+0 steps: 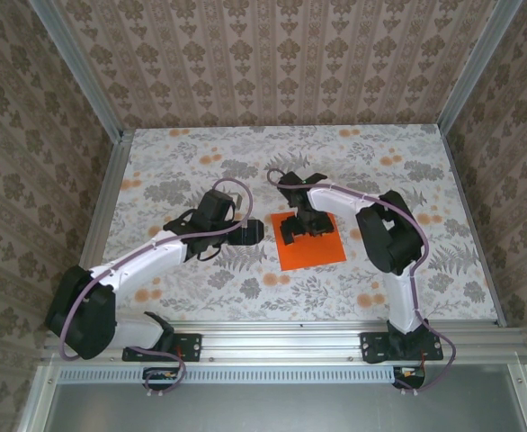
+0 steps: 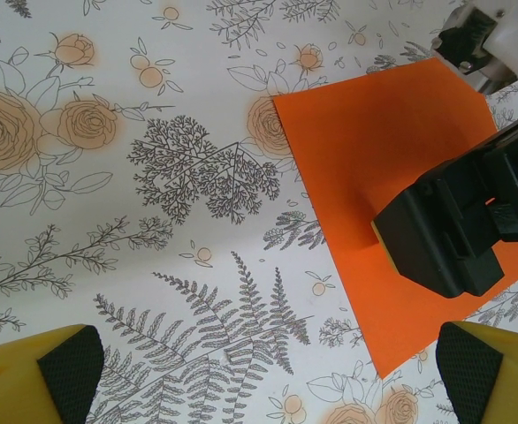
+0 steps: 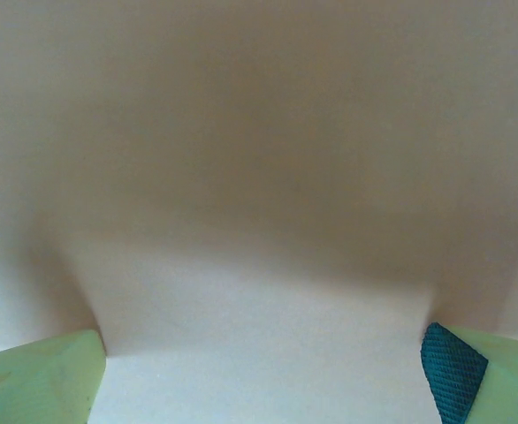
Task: Fold a paper plane with a square sheet of paper (pick it up from the middle)
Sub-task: Fold the square sheet of paper in half at the center of the table.
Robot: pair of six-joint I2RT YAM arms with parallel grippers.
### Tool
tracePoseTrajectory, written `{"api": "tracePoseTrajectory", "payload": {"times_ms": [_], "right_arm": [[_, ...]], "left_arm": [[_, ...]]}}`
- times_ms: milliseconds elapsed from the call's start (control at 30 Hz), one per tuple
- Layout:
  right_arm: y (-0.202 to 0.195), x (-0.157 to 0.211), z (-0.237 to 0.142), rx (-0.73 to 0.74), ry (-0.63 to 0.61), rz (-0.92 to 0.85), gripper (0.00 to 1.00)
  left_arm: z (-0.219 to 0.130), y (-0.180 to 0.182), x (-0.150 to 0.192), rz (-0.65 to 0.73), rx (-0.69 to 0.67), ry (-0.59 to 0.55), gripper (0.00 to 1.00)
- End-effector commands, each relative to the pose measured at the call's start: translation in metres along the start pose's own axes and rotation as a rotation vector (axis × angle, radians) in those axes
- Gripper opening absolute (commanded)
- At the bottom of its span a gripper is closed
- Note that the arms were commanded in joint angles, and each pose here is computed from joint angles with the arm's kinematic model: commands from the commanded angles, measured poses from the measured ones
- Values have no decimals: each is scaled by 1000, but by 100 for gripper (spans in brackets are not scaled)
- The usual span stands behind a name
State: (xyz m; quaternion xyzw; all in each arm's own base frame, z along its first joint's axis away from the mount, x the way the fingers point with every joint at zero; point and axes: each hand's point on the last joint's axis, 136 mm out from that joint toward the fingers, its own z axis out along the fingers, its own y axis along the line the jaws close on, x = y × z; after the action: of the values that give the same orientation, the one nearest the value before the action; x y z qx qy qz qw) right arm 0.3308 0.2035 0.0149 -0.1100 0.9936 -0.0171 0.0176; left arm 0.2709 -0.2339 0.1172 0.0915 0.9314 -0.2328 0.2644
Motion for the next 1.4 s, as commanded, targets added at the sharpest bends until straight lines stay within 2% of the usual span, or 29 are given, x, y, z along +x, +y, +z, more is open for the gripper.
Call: {"api": "tracePoseTrajectory", "payload": {"times_ms": [0, 433, 767, 1033, 1133, 1367], "right_arm": [[-4, 8, 11, 45, 55, 7, 95], [-3, 20, 29, 22, 94, 32, 89], [-1, 21, 35, -10, 105, 30, 90], [2, -3, -19, -40, -22, 20, 94], [-1, -7, -29, -27, -51, 27, 95], [-1, -5, 1, -13, -2, 61, 96]], "left_arm": [[-6, -2, -7, -9, -4, -27, 100], [-7, -3, -8, 2, -7, -25, 100], [-6, -5, -9, 2, -3, -18, 100], [-7, -7, -13, 15, 0, -15, 100], [-6, -8, -14, 16, 2, -19, 100], [-5, -8, -13, 16, 3, -13, 100]]}}
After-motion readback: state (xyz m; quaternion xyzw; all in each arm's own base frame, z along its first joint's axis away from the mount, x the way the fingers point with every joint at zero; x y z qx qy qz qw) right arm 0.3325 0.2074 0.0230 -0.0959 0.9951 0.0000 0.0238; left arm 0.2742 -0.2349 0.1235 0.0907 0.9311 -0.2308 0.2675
